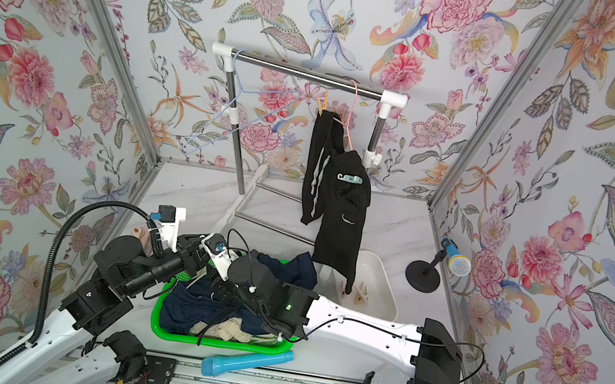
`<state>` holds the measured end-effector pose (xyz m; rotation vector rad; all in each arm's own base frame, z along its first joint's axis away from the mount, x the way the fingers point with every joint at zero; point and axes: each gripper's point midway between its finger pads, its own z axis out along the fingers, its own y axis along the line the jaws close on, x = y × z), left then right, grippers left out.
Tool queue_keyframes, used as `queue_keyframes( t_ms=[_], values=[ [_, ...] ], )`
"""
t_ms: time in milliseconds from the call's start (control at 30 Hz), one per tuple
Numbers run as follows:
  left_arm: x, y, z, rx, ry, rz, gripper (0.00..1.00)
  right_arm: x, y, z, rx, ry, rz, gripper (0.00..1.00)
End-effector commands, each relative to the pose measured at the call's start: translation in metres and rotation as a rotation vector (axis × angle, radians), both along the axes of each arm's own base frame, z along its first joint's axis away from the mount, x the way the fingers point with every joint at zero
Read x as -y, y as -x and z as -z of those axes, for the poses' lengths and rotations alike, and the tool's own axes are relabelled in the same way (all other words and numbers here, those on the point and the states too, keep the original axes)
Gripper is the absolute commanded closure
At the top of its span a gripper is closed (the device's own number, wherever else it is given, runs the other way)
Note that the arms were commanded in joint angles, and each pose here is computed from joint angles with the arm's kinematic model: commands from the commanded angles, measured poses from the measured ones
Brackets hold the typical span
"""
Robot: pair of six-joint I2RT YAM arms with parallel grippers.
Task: Remove the clothespins securing shorts to the hanger
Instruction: Place the clothespin in the storage box.
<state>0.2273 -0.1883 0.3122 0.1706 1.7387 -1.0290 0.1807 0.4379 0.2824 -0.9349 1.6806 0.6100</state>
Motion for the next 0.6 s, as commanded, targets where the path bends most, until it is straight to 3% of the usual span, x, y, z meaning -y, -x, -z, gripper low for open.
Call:
queue_keyframes(
  t_ms=[0,333,433,567],
  values=[
    [0.003,0.010,-0.012,0.009,0.021,0.042,1.00,-0.007,-0.001,-0.023,0.040,-0.057,0.001,0.67],
    [0.006,0.016,-0.007,-0.023,0.019,0.074,0.97,-0.010,-0.003,-0.023,0.071,-0.064,0.007,1.00],
    [0.002,0.015,-0.013,-0.005,0.030,0.053,0.76,-0.007,-0.002,-0.022,0.081,-0.050,0.014,1.00],
    [-0.003,0.012,-0.026,0.039,0.026,0.021,0.32,0.004,-0.005,-0.018,0.066,-0.045,0.055,1.00]
  ],
)
